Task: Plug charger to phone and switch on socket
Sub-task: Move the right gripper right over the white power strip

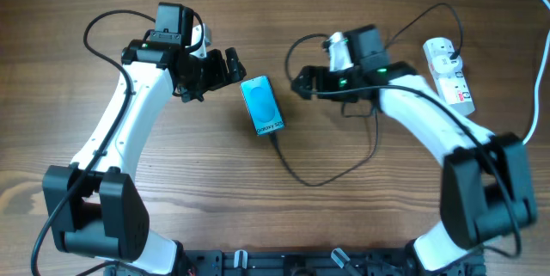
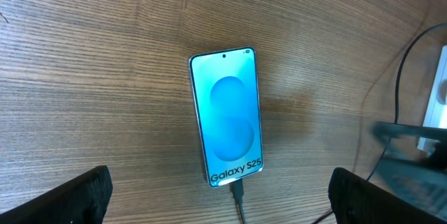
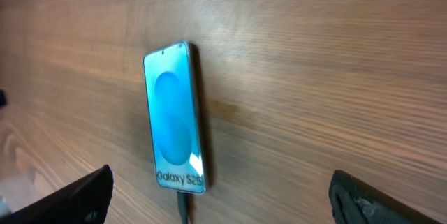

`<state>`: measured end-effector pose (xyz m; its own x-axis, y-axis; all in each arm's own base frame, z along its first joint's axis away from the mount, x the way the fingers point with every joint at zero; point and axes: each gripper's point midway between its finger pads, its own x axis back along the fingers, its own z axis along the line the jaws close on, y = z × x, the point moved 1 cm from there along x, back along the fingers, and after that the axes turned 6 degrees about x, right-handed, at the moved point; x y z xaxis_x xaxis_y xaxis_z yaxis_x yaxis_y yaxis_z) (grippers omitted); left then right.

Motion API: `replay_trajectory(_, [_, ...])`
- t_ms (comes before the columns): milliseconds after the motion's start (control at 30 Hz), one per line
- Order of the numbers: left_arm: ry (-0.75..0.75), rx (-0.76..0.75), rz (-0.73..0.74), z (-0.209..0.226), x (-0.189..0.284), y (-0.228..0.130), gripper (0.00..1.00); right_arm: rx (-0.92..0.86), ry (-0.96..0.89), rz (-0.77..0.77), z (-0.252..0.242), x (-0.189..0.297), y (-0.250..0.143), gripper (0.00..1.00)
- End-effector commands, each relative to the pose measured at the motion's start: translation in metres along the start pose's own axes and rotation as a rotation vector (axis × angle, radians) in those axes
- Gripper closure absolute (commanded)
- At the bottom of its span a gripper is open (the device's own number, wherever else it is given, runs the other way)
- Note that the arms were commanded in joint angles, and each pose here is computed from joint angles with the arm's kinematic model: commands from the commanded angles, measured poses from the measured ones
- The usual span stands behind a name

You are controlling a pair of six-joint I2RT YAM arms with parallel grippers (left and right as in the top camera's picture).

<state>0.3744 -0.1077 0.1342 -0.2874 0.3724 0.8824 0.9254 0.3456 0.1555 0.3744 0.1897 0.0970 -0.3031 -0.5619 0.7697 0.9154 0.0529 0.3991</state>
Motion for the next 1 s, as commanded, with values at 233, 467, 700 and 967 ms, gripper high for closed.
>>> replay_trajectory(233, [0.003, -0.008, -0.016, 0.0, 0.004, 0.002, 0.0, -0.081, -0.35, -0.216, -0.09, 0.13, 0.035, 0.0])
replay_trajectory(467, [0.003, -0.008, -0.016, 0.0, 0.004, 0.002, 0.0, -0.144, -0.534, -0.262, -0.14, 0.16, 0.036, 0.0])
replay_trajectory(700, [0.003, -0.008, -0.016, 0.0, 0.004, 0.002, 0.0, -0.183, -0.818, -0.267, -0.179, 0.186, 0.028, 0.96])
replay_trajectory(967, [0.003, -0.008, -0.016, 0.0, 0.004, 0.002, 0.0, -0.451, -0.854, -0.233, -0.249, 0.2, -0.006, 0.96])
